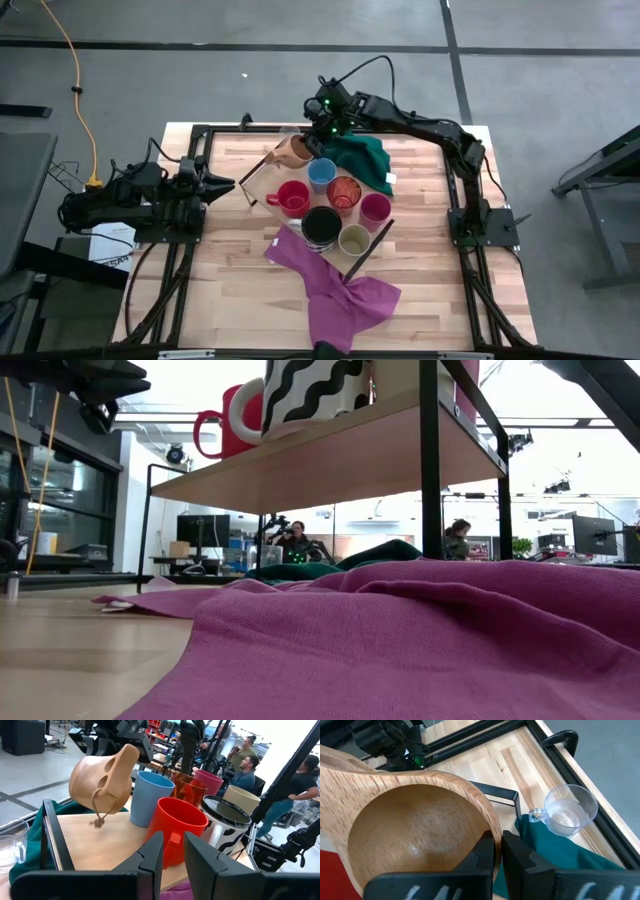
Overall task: Stack small to large cups/mugs on shelf
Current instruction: Put the brown mug on the shelf
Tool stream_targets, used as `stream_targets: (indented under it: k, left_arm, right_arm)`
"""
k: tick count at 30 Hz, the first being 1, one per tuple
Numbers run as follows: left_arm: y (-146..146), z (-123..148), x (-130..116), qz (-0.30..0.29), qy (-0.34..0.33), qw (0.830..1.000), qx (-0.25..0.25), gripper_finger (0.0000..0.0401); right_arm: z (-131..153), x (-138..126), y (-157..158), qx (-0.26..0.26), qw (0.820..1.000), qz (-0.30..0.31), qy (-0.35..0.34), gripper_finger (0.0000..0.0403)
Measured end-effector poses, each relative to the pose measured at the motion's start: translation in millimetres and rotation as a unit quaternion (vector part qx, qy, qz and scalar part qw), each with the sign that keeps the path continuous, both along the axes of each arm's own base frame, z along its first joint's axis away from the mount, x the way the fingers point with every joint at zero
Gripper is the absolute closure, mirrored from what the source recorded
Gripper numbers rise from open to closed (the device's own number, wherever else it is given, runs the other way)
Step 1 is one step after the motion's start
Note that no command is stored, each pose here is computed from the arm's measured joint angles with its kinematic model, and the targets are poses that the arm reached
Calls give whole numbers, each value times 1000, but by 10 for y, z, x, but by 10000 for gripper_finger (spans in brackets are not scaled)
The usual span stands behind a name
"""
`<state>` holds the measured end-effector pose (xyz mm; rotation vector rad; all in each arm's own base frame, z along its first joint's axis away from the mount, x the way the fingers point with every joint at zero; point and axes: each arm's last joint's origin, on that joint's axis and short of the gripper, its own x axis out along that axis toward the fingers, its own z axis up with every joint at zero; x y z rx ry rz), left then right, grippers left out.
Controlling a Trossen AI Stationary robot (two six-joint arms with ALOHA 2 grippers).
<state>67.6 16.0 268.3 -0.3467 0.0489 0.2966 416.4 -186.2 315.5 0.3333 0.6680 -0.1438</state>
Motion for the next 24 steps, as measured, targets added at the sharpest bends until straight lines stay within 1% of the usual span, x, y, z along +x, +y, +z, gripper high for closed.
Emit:
stream_targets:
  k: [7,24]
  left_arm:
    - [0,0,0,0,0,1000,0,336]
    - [0,-5,-1,0,3,1000,1,336]
  right_arm:
    - [-95,23,-11,8,1000,1,17,403]
    - [-110,30,3,8,1000,14,18,400]
